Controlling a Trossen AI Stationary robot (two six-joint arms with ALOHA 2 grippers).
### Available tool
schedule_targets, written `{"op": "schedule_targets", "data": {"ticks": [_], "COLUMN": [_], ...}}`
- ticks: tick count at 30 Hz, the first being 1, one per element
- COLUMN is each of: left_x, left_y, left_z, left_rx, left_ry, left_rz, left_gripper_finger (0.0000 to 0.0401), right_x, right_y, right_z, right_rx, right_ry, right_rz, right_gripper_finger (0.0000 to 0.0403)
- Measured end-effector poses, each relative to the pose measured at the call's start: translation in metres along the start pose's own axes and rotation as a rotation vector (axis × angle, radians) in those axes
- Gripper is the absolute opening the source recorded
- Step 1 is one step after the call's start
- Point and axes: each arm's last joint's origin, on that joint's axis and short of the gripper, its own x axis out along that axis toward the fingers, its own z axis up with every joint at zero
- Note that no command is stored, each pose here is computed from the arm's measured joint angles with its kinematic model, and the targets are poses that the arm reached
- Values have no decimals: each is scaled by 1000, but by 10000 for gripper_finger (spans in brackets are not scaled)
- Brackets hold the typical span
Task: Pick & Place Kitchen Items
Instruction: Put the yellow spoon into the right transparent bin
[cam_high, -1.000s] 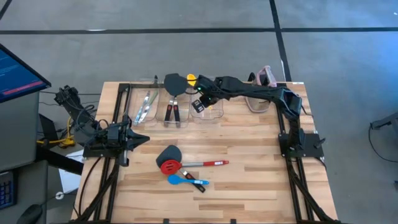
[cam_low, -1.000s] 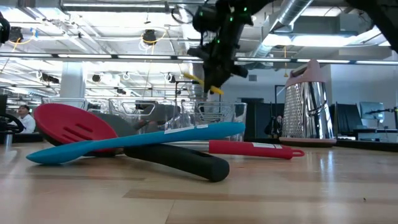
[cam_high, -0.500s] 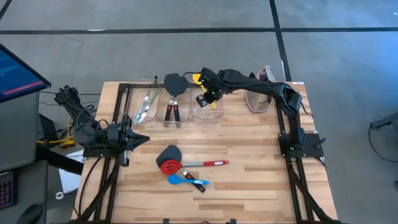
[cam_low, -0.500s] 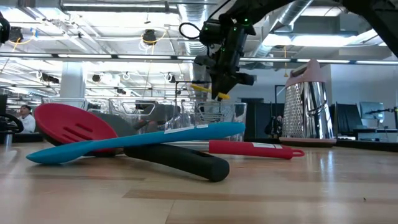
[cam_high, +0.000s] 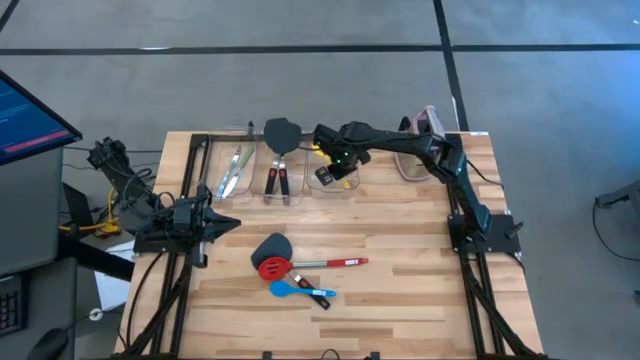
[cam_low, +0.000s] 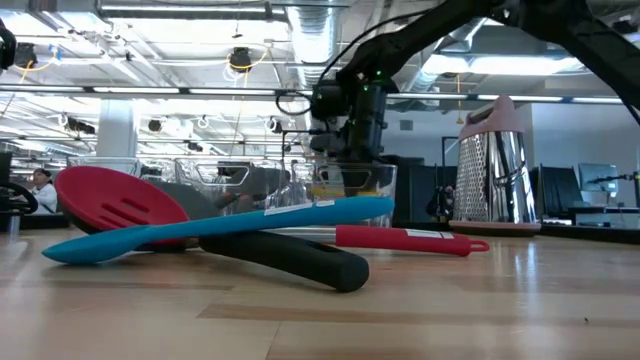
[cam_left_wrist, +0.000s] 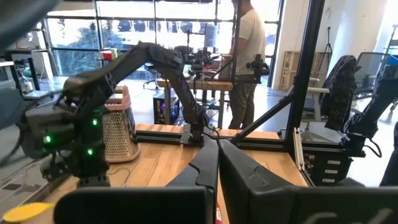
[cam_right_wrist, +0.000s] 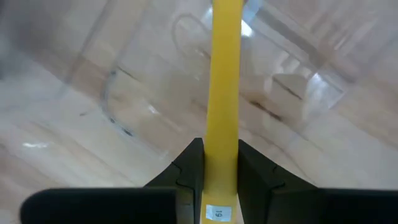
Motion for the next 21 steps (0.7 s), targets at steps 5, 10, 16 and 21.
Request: {"op": "schedule_targets", "data": {"ticks": [5,10,16,21], "left_x": [0,0,0,0], "left_y": [0,0,0,0], "left_z": [0,0,0,0], "left_rx": [-1,0,-1,-1], "left_ry": [-1,0,0,0], "left_rz": [0,0,0,0], "left_gripper_finger": [1,1,1,1], "right_x": [10,11,11,11], "right_y": [0,-1,0,0], "right_z": [1,2,3,3], "right_rx": [2,3,6,0], "right_ry": [15,12,5,4], "right_rz": [-3,2,6,4], "right_gripper_finger": [58,58,62,132]}}
